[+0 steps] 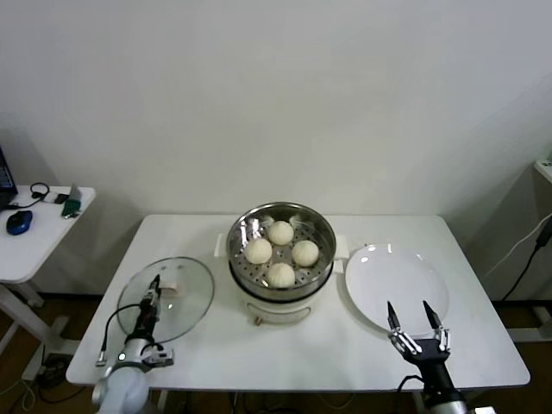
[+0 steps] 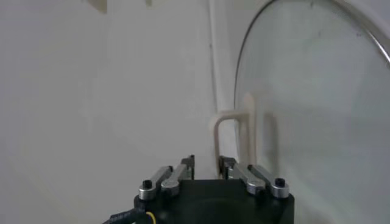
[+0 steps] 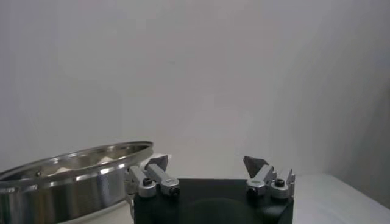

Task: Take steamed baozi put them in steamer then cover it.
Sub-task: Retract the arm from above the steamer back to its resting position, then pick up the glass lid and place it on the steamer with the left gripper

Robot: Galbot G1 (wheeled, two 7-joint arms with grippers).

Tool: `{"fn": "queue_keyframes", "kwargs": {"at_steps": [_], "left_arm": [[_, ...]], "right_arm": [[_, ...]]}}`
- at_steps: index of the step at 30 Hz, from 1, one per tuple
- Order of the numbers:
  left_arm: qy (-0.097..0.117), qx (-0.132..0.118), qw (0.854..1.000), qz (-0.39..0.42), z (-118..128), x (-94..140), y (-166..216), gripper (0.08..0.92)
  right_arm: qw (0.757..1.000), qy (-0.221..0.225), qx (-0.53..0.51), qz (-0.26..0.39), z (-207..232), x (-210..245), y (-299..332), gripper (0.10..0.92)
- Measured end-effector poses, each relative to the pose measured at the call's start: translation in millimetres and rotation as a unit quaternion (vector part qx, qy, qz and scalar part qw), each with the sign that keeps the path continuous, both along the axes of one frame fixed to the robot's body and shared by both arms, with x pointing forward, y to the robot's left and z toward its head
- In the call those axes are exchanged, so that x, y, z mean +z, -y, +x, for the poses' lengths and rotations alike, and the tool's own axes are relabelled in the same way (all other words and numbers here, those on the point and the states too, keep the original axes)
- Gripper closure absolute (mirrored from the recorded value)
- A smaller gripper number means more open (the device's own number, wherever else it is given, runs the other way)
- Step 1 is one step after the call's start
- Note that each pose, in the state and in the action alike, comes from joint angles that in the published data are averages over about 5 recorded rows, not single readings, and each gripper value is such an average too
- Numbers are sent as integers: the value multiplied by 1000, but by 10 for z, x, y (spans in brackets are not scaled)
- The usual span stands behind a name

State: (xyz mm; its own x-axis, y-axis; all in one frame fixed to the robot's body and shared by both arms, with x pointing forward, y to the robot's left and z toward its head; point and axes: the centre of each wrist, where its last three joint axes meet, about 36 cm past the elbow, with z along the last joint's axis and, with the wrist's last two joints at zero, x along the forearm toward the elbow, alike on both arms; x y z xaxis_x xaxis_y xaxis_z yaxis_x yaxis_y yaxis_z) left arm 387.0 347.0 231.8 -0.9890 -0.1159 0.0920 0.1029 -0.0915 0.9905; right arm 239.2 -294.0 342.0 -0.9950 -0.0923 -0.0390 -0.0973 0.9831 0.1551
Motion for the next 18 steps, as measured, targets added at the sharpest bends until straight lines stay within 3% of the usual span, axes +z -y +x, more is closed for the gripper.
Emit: {"fn": "queue_keyframes", "kwargs": {"at_steps": [6, 12, 18], "left_arm": [[6, 3, 1000, -1, 1, 4, -21, 860], [18, 4, 1000, -4, -5, 119, -13, 865], [39, 10, 999, -16, 24, 472, 40, 865]], "right_arm": [[1000, 4, 1, -3, 0, 1, -8, 200], [1000, -2, -3, -11, -26, -4, -6, 200], [999, -20, -12, -30, -69, -19, 8, 200]]}}
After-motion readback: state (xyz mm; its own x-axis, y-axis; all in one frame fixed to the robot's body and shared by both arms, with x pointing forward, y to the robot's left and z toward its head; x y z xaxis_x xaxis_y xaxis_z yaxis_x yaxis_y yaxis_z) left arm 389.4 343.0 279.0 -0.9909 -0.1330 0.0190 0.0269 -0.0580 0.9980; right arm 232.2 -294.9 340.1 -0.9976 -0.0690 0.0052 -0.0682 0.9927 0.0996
